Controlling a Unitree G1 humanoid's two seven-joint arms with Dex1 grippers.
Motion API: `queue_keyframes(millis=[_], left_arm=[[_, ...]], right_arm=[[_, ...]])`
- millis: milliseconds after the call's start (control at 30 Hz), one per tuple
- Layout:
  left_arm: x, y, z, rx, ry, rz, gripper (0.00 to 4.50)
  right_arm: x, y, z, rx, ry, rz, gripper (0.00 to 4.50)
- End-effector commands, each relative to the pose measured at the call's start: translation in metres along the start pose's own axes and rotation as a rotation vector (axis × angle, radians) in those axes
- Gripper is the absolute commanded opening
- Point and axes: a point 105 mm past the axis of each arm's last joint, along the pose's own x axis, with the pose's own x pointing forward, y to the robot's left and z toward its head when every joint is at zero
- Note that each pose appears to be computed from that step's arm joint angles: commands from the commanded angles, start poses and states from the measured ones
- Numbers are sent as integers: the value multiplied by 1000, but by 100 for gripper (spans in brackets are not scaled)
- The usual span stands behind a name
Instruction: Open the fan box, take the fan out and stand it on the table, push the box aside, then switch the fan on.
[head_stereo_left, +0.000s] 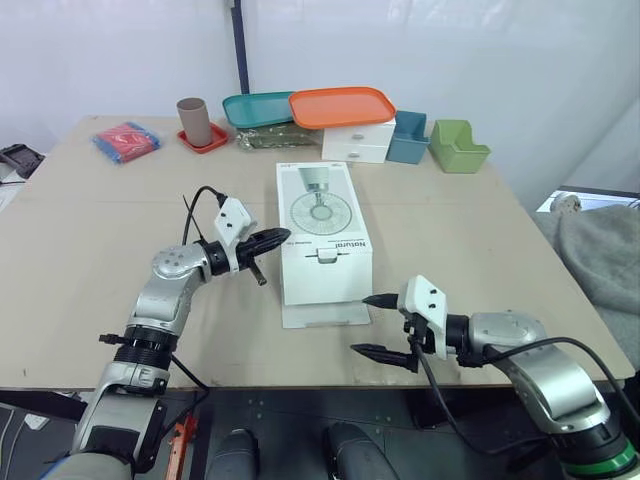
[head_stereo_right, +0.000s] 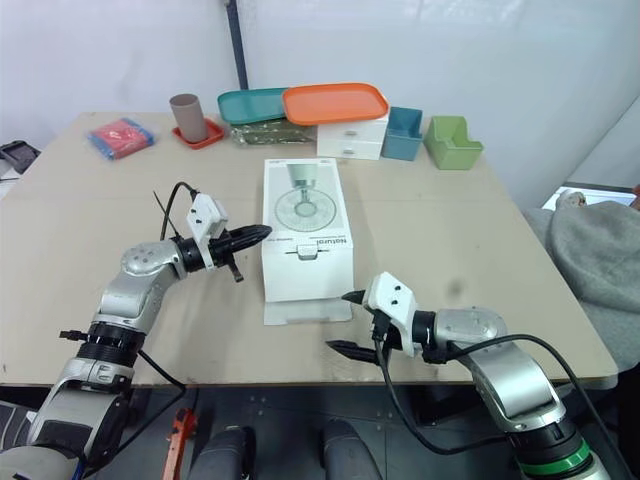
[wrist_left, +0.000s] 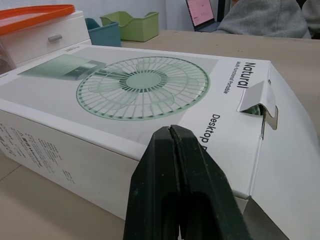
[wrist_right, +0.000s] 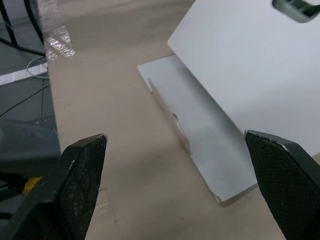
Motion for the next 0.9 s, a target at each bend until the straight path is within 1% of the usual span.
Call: queue_keyframes(millis=[33,267,400,533,633,900], left_arm=[[3,1,7,27,-12,-4,8],[3,1,6,23,-14,0,8],[2,2,6,23,-14,7,8],[2,2,6,24,-12,8,8],[1,2,6,26,-13,7,8],[-3,2,3,27,-4,3,8]], right_arm=[[-13,-34,7,42,-50,-148,450],[-12,-46,-7,54,-8,-188,450],[-1,-36,-9,46,-7,-123,450],[6,-18,1,29,-33,-7,450],[7,-14,4,19,-42,21,450],[-4,-18,42,53,-234,6,450]])
